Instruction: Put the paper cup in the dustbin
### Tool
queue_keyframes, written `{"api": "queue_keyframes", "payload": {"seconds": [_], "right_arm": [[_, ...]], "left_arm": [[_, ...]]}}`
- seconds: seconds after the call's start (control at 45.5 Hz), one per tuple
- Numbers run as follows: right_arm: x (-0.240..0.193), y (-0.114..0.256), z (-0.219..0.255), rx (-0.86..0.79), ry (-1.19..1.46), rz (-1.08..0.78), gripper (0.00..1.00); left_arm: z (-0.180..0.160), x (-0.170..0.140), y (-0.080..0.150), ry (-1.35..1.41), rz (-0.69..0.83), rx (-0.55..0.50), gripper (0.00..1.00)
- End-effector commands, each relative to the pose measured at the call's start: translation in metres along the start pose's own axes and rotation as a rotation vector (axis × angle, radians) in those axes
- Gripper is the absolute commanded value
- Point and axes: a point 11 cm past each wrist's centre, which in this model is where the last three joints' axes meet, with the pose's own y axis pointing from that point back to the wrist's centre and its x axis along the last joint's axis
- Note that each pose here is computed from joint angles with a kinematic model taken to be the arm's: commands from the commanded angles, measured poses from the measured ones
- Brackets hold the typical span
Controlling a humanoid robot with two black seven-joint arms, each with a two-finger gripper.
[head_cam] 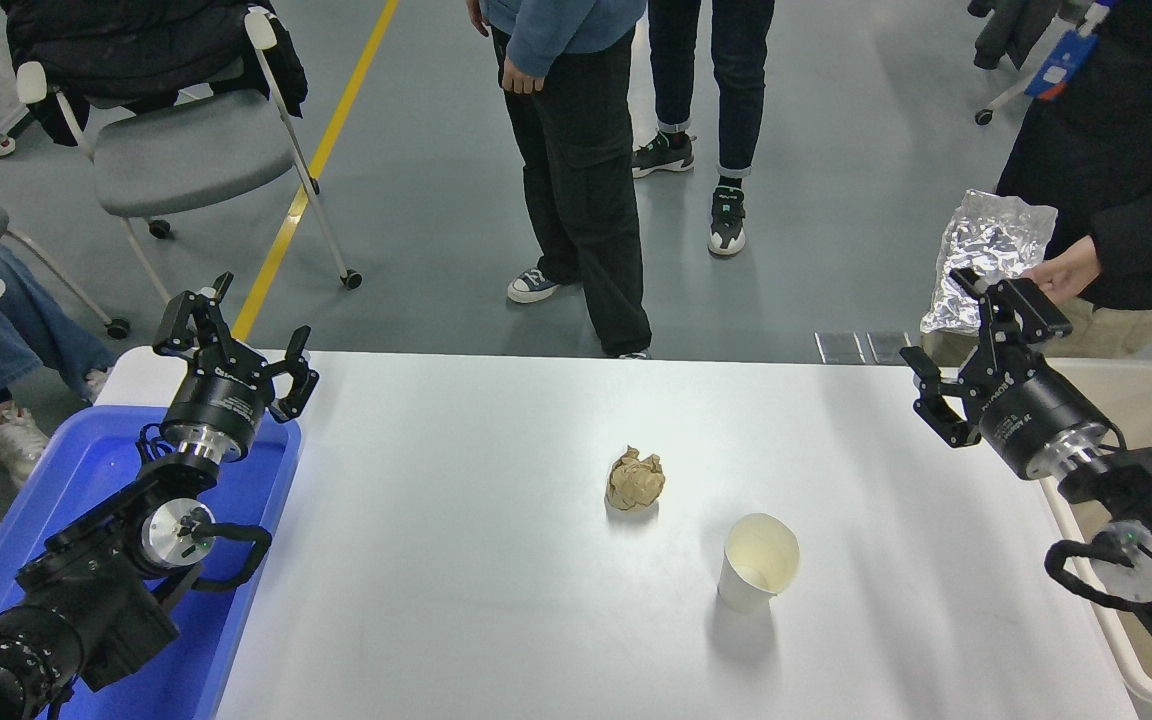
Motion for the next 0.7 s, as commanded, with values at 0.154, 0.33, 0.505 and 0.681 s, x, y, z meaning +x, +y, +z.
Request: {"api": "queue_keyframes", "payload": {"seconds": [0.154,0.33,0.505,0.681], "right_arm": [[-0.011,0.009,-0.020,-0.166,0.412,-0.246,0.99],[-0.029,0.016,-0.034,-0.251,0.568,-0.446,0.99],[-0.043,0.011,-0.028,-0.305,0.707,-0.545,0.99],[-0.052,0.010,-0.008,-0.364,0.896,-0.640,0.98]], "left_arm": [[0.000,0.000,0.000,0.000,0.000,0.000,1.00],[0.000,0.000,0.000,0.000,0.000,0.000,1.00],[0.000,0.000,0.000,0.000,0.000,0.000,1.00],[0.000,0.000,0.000,0.000,0.000,0.000,1.00]]}}
